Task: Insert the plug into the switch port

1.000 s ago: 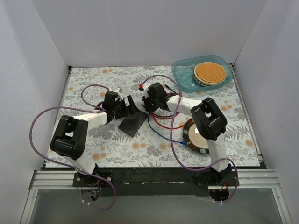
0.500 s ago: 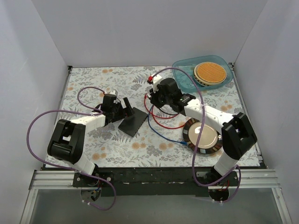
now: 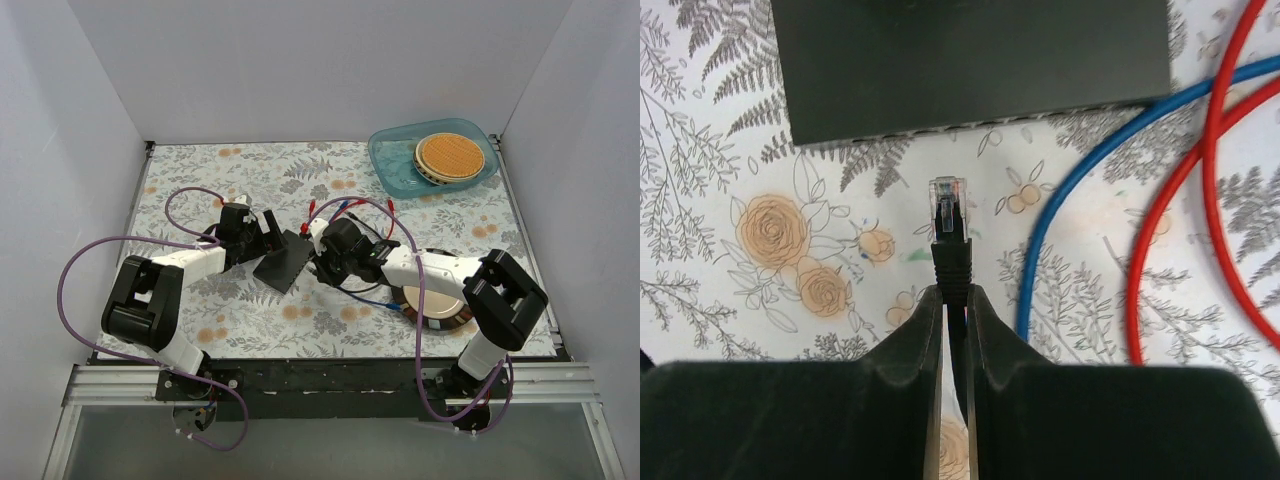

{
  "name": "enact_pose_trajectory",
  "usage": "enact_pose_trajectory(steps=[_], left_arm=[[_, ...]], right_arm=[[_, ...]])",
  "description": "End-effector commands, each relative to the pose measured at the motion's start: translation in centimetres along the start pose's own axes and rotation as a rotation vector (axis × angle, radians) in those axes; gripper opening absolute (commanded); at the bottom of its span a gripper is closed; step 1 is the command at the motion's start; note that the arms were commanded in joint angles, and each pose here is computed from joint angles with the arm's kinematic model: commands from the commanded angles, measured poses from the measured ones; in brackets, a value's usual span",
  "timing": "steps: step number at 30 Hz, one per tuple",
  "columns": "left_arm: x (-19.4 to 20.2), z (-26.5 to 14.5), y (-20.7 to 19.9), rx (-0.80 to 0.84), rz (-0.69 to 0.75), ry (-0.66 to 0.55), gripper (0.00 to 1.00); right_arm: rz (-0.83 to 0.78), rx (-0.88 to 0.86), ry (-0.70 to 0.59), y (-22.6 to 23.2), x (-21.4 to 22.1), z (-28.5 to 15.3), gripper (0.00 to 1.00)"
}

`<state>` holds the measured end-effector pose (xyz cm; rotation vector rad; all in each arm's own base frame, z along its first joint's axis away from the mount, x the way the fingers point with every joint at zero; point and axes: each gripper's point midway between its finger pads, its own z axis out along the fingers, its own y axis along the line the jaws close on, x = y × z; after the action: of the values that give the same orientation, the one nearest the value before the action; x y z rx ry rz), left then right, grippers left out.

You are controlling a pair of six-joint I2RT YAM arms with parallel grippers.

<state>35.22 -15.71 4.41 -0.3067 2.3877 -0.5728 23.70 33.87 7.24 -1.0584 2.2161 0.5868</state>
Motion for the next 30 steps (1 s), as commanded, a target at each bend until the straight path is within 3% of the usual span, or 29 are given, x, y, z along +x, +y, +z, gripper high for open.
enact_pose_trajectory(steps=[1, 30], left_arm=[[0.5, -0.4, 0.8, -0.031, 0.005, -0.002, 0.98], [0.9, -0.3, 1.3, -0.032, -0.018, -0.018, 0.98]], right_arm=[[0.031, -0.04, -0.034, 2.0, -0.4, 0.1, 0.01], [0.055, 0.012, 0.033, 3.4, 1.6, 4.5, 0.01]])
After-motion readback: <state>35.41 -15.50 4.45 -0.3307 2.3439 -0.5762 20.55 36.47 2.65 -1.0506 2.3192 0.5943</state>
